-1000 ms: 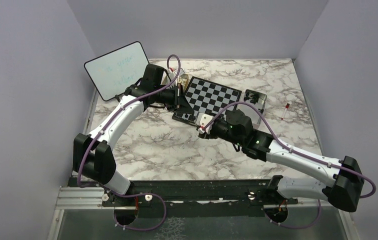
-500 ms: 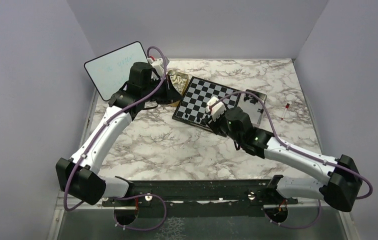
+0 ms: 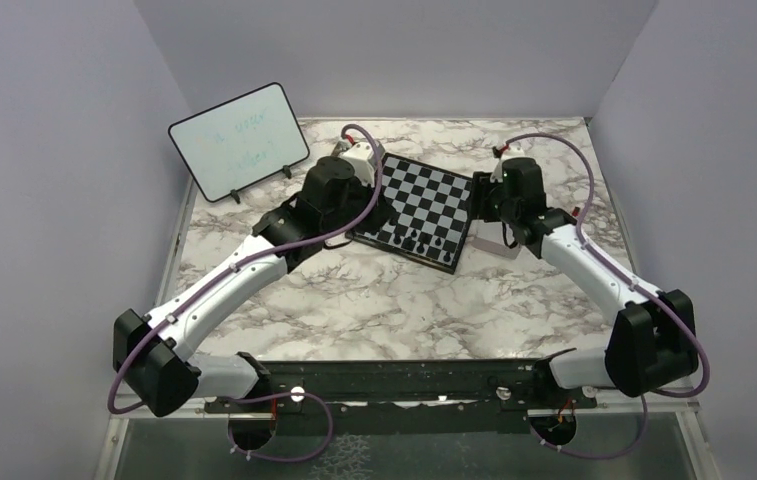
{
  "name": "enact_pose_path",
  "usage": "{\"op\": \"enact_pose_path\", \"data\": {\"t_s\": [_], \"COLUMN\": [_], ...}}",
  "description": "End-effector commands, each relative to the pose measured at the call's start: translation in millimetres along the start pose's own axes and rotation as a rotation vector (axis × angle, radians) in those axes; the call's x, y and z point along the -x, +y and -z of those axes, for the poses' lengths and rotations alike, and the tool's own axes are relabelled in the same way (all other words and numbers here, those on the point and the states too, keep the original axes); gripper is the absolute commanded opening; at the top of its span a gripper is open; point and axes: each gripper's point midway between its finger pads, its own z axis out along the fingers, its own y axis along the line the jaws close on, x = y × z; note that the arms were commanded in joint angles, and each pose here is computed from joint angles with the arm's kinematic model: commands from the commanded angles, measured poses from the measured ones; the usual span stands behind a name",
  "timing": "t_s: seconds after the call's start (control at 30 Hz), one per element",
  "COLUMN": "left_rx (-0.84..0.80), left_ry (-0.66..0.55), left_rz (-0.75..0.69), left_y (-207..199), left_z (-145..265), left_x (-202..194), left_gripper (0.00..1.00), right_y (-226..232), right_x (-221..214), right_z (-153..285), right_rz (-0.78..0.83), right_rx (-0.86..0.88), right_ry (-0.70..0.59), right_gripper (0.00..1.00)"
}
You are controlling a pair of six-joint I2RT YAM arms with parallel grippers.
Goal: Set up the chess pieces on the board
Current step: Place the chess piece on the chessboard.
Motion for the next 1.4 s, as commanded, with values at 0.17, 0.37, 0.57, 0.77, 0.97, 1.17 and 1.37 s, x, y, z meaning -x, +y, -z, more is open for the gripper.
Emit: {"op": "enact_pose_path", "data": {"t_s": [0.17, 0.37, 0.57, 0.77, 0.97, 1.17, 1.37], "left_rx": [0.066, 0.055, 0.039, 0.051, 0.121, 0.210, 0.311], "left_ry": [-0.146, -0.186, -0.165, -0.108, -0.125, -0.193, -0.231], "left_rz": [-0.122, -0.162, -0.141, -0.166, -0.163, -0.181, -0.133], "left_y": [-12.2, -25.3, -25.9, -23.5, -9.8, 10.4, 55.8], "left_z": [-47.7, -80.6, -109.0, -136.8, -134.9, -114.3, -92.4], "left_x": [-10.0, -33.3, -61.8, -96.0, -96.6, -74.3, -58.1], "left_gripper": [0.05, 0.08, 0.07, 0.06, 0.07, 0.07, 0.07], "right_y": [-27.0, -39.8, -43.4, -44.7, -43.9, -41.9, -39.8], "right_x": [0.3, 6.8, 6.0, 3.8, 5.8, 7.6, 4.5], "right_z": [-11.0, -6.3, -4.3, -3.0, -3.6, -2.5, -2.6], "right_rz": [-0.311, -0.319, -0.312, -0.291, -0.267, -0.256, -0.252], "right_rx": [0.042, 0.012, 0.003, 0.003, 0.013, 0.027, 0.040], "right_ry": [0.101, 0.072, 0.069, 0.073, 0.076, 0.064, 0.069], "right_gripper": [0.55, 0.56, 0.56, 0.56, 0.56, 0.56, 0.56]}}
